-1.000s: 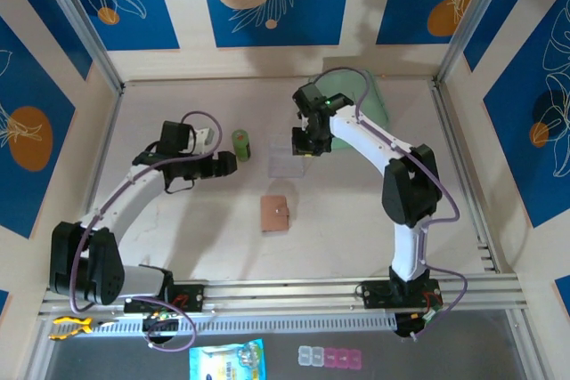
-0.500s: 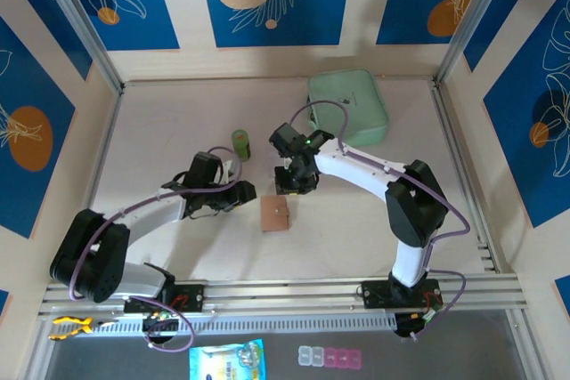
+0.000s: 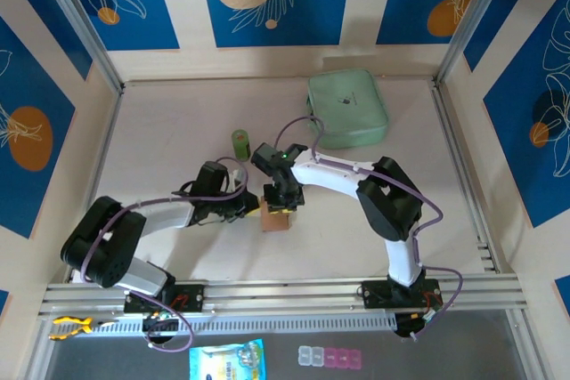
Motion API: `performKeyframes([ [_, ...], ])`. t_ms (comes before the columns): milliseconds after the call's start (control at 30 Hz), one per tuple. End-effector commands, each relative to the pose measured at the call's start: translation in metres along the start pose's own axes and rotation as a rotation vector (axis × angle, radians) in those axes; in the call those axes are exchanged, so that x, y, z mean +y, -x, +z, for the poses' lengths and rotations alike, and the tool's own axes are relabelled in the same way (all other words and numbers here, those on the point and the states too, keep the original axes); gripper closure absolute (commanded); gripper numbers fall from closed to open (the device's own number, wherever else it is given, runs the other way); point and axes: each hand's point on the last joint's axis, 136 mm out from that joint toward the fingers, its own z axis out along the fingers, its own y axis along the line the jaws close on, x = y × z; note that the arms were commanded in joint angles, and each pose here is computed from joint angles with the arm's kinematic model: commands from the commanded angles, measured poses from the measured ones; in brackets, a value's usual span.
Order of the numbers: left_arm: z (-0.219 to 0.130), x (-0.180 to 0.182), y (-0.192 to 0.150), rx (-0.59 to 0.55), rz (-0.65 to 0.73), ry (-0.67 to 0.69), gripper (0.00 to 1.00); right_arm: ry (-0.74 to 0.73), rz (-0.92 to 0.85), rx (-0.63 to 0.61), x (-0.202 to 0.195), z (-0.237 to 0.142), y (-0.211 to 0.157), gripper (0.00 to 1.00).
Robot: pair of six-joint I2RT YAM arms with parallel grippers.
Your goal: Take the credit cards out of the card holder
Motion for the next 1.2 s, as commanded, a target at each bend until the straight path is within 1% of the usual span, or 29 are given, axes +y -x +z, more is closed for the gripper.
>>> performKeyframes([
  [0,0.003,-0.005,-0.007,0.025,-0.004,-0.036,1.00,-0.014,0.015,0.006,0.005,-0.003,0.000,0.69],
  [267,0.006,-0.003,-0.015,0.049,-0.016,-0.043,1.00,-0.037,0.003,0.035,0.008,0.010,-0.001,0.65],
  [467,0.011,0.001,-0.019,0.060,-0.036,-0.031,1.00,-0.068,0.007,0.052,0.004,0.020,-0.004,0.66],
  [800,0.017,0.014,-0.024,0.075,-0.060,0.009,1.00,-0.071,0.003,0.070,0.004,0.027,-0.008,0.78],
  [1167,0.022,0.037,-0.032,0.096,-0.097,0.076,1.00,-0.064,0.008,0.042,0.004,0.018,-0.006,0.91],
])
